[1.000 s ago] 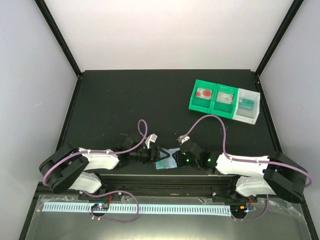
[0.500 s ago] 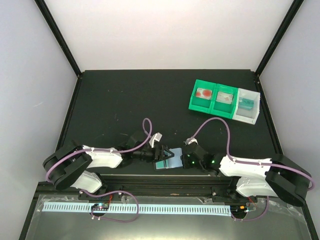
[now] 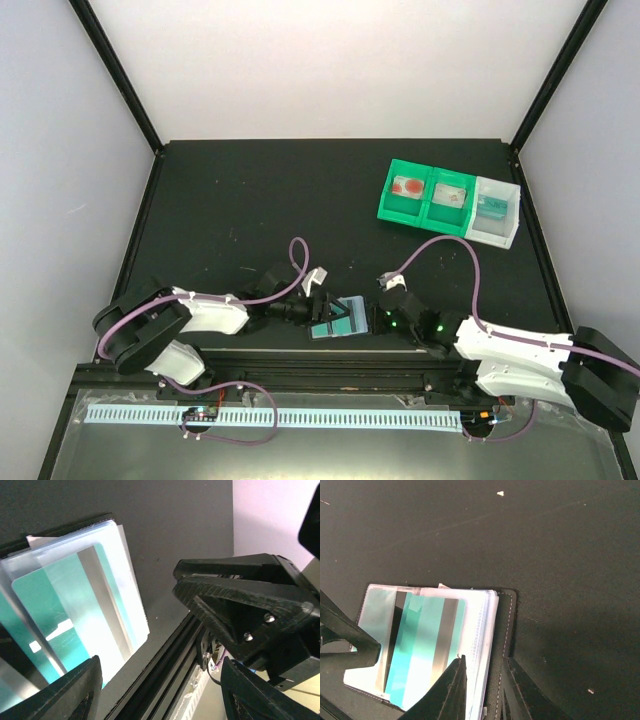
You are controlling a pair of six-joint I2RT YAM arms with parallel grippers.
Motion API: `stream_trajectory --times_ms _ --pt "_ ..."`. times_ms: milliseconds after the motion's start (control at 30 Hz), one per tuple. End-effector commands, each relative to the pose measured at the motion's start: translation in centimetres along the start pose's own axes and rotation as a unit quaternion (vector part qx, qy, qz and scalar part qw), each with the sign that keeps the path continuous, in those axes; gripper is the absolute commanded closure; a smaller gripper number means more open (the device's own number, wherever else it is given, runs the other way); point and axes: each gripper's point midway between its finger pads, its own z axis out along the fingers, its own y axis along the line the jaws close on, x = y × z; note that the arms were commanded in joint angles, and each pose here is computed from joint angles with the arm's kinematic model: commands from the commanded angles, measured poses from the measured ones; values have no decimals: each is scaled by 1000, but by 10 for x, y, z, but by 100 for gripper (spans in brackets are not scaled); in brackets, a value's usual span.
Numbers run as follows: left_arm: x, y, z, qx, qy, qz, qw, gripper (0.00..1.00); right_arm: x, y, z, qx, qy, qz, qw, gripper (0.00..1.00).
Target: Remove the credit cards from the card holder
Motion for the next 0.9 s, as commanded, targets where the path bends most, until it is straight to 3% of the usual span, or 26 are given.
stream_trajectory --times_ms 0,233,500,867 --pt "-10 -14 -1 1 -15 35 999 33 -9 -3 -2 6 -22 1 1000 79" --pt "-14 14 -13 -79 -39 30 996 36 1 13 9 -31 6 -2 999 75" --pt "-15 31 -25 -92 -61 12 994 41 17 14 26 -21 50 -9 998 75" --pt "-8 43 -14 -91 -40 -10 995 51 36 7 37 -3 94 -9 996 86"
